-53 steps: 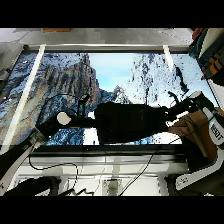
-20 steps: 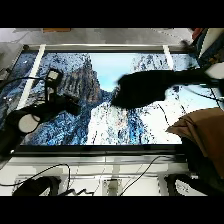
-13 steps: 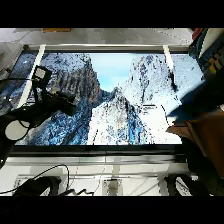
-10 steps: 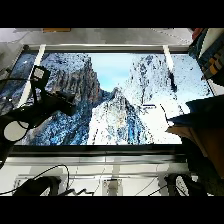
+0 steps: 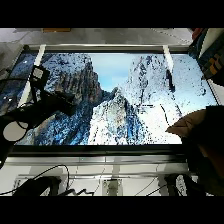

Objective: Fold the clothes and pants, and hang the long-sleeved shirts on hangers.

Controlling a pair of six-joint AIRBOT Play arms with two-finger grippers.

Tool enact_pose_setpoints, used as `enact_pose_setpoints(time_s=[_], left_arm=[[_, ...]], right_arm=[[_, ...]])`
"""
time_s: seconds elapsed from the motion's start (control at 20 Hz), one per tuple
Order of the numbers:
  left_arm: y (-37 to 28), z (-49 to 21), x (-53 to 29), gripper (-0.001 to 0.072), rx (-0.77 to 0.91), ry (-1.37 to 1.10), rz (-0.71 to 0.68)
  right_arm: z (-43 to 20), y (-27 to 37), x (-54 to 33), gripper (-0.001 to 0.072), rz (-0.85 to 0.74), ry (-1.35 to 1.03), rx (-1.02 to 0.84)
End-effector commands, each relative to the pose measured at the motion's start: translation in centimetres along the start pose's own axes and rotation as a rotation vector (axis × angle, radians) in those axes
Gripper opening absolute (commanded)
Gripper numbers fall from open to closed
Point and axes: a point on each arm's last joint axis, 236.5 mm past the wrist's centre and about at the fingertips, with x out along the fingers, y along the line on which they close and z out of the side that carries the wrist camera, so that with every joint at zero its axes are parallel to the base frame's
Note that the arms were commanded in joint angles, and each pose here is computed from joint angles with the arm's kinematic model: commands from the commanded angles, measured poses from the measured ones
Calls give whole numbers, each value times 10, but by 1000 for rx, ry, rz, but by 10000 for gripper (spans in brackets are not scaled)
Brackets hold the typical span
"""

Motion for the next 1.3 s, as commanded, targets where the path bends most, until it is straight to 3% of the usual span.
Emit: enact_pose_setpoints(time_s=[0.0, 0.2, 0.35, 0.4, 0.5, 0.55, 0.65, 0.9, 1.1, 1.25], left_arm=[[0, 0, 0, 10, 0, -1, 1], [0, 0, 0, 10, 0, -1, 1], [0, 0, 0, 10, 0, -1, 1], [0, 0, 0, 11, 0, -1, 1], [0, 0, 0, 10, 0, -1, 1], [0, 0, 0, 11, 0, -1, 1], [0, 0, 0, 10, 0, -1, 1], [0, 0, 0, 11, 0, -1, 1], [0, 0, 0, 11, 0, -1, 1], [0, 0, 0, 11, 0, -1, 1]], right_arm=[[9, -7, 10, 690, -53, -2, 51], [16, 27, 18, 688, 73, -4, 124], [40, 117, 13, 670, 434, -21, 188], [51, 158, 1, 534, 613, -20, 209], [74, 236, -41, 161, 1010, 3, 251], [84, 267, -66, 26, 1196, 3, 235], [93, 312, -94, 29, 1412, 15, 180], [23, 436, -128, 29, 1482, 149, -216], [-9, 509, -139, 29, 1319, -79, -530], [-10, 530, -116, 28, 1171, -126, -558]])
